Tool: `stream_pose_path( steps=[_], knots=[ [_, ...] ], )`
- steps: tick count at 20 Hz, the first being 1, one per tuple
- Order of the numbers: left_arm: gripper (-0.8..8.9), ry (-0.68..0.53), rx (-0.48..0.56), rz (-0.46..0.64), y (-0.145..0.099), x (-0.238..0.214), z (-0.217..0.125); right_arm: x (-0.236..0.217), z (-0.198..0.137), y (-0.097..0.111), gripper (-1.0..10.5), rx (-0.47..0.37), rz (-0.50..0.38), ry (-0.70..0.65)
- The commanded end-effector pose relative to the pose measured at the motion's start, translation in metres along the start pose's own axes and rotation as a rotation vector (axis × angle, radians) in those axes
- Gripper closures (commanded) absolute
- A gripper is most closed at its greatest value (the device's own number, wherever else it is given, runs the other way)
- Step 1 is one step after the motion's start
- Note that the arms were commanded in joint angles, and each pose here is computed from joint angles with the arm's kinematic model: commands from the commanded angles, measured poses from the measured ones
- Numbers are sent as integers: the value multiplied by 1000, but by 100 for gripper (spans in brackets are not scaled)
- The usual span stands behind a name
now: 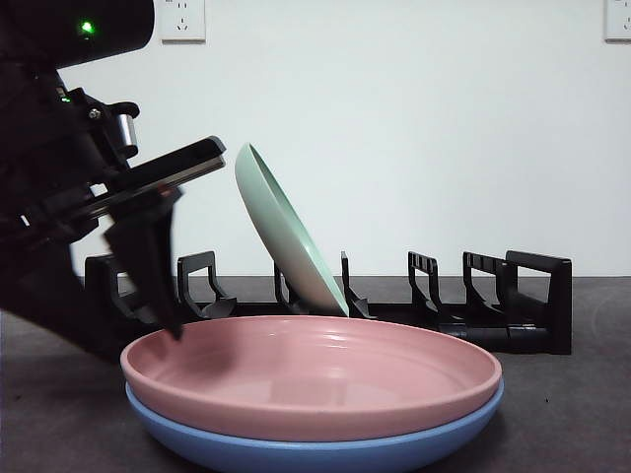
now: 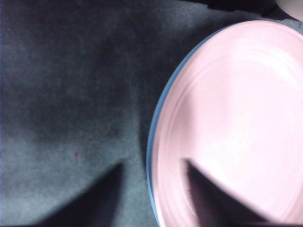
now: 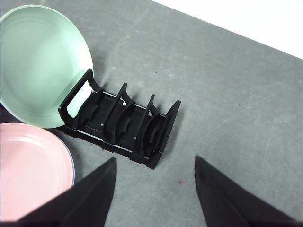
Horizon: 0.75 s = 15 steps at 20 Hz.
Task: Place the plate
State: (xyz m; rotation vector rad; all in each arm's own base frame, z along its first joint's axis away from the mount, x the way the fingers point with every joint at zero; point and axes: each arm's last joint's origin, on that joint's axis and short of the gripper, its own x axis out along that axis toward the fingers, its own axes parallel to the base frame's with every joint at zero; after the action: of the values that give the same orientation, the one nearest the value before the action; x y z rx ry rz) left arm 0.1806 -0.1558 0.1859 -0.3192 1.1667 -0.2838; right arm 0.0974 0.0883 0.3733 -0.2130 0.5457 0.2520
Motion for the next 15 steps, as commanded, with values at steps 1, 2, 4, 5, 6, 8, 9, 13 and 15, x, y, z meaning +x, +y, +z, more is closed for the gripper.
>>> stream_pose_path(
  steps=[1,2,4,5,6,8,9,13,15],
  knots=[
    [466,-16,7,-20,-4,-4,1,-2,4,1,691,7,10,-17],
    [468,-26,10,-29,-4,-10,2,-2,4,1,691,9,10,-17],
    [469,-49,68,-31,-4,-27,6,-2,4,2,691,10,29,-12],
    [469,-58,111,-23,-2,-39,10,0,5,3,690,15,50,-3],
    [469,-69,154,-9,1,-54,14,2,5,5,690,18,70,10],
    [469,-111,223,22,7,-87,22,8,6,8,690,16,91,37],
    [469,-151,243,46,11,-104,25,13,7,10,690,15,105,55],
    [469,-364,349,128,26,-170,34,43,19,26,690,30,245,92],
    [469,-437,383,171,33,-191,37,64,28,36,690,59,351,92]
  ],
)
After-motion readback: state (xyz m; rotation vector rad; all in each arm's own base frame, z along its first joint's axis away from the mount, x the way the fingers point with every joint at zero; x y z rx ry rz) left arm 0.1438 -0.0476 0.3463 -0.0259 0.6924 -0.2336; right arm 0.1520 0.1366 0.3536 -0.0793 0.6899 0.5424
